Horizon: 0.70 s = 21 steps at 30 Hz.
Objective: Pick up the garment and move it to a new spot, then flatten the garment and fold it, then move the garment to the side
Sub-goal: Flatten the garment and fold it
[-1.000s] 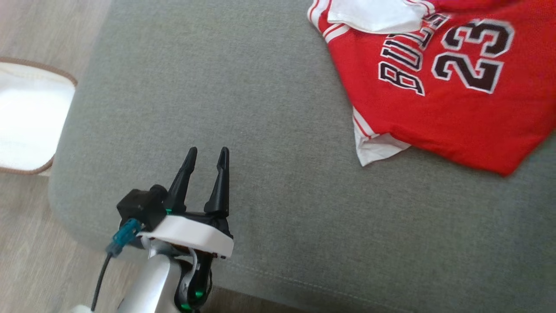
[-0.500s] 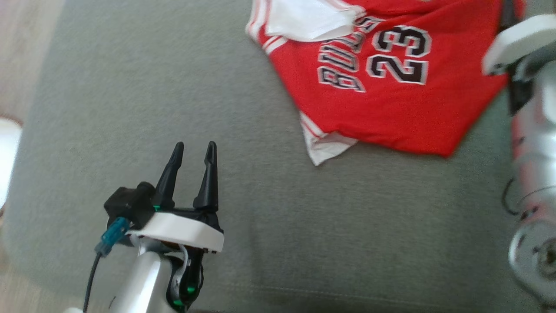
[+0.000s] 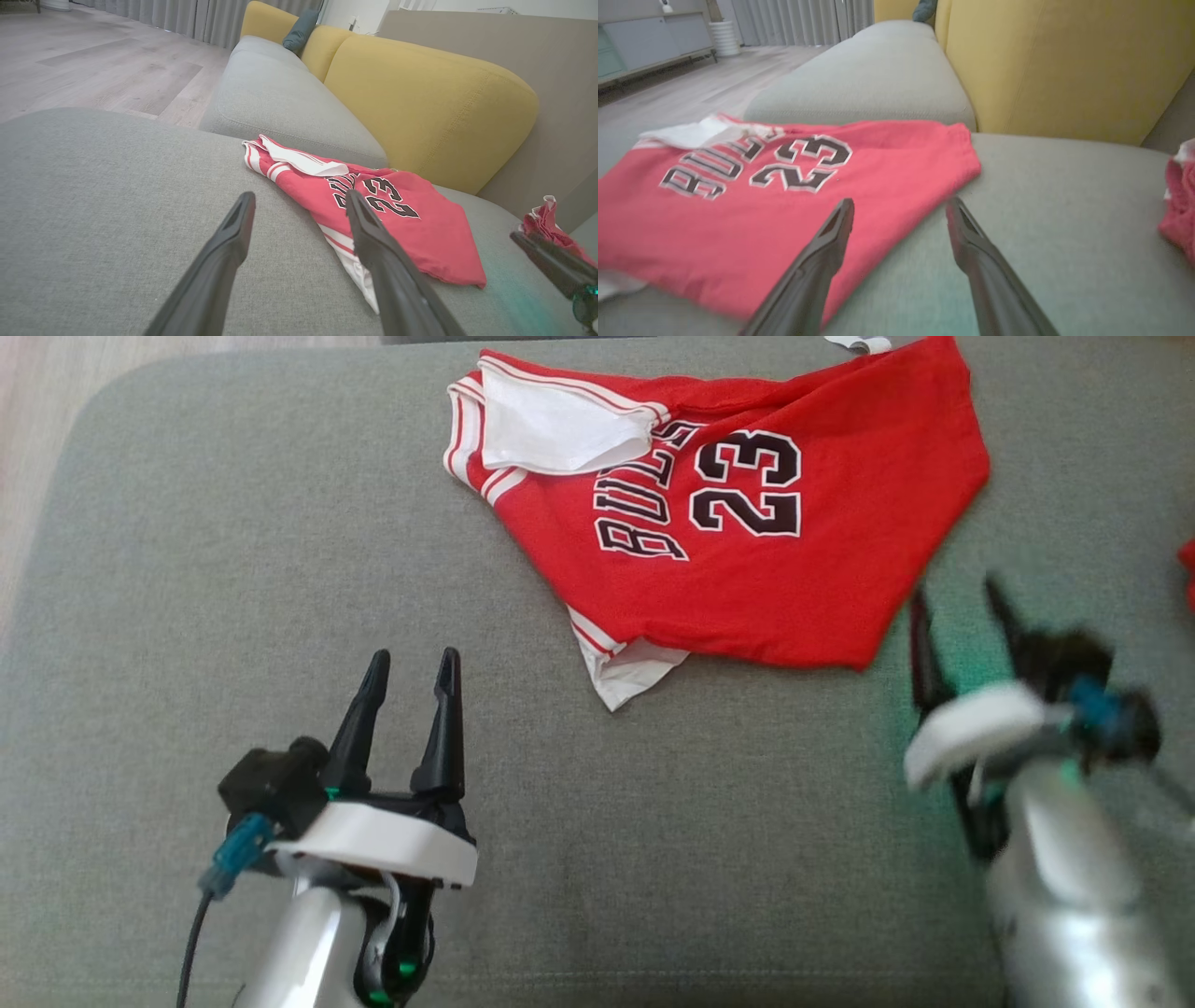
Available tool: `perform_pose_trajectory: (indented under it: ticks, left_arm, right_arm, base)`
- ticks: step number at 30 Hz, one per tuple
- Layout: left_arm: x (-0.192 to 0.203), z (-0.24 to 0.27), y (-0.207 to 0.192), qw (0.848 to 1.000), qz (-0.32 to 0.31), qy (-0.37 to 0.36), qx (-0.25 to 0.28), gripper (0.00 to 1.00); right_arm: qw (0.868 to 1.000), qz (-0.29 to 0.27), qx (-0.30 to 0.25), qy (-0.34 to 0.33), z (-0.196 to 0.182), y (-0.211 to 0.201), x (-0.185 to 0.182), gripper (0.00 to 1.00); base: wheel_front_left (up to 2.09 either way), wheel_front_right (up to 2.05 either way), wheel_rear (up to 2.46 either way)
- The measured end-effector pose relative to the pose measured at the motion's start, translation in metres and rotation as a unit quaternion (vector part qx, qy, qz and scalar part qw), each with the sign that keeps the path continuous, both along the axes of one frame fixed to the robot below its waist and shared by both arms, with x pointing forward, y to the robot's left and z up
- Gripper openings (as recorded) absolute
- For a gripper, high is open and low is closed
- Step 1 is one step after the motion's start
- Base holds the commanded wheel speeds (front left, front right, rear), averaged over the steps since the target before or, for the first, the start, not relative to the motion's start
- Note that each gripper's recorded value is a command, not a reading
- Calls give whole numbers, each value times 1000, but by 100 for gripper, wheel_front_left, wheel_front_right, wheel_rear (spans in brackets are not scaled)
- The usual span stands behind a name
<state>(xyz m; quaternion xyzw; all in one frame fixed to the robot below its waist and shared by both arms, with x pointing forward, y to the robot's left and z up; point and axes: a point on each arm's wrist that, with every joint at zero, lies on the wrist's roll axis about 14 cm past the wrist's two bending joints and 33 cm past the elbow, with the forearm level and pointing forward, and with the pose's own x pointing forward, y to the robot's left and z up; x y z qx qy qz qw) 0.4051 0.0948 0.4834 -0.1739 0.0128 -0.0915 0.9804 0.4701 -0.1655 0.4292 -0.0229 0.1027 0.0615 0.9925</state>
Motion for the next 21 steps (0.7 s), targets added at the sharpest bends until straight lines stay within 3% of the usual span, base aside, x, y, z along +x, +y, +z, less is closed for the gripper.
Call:
perform_pose_trajectory:
  ticks: [6,15,21]
  left_arm:
    - [-2,-6,11,1000,17,9,2,100]
    - [-4,-12,26,999,38,18,6,100]
    - [-6,-16,35,998,51,24,10,100]
  right_arm:
    - [997,38,18,65,-43,30,-43,100]
    - [992,64,-36,99,-61,37,-37,100]
    - [992,63,-40,104,-63,39,-23,100]
  base:
    - [0,0,0]
    - [0,0,0]
    - [0,0,0]
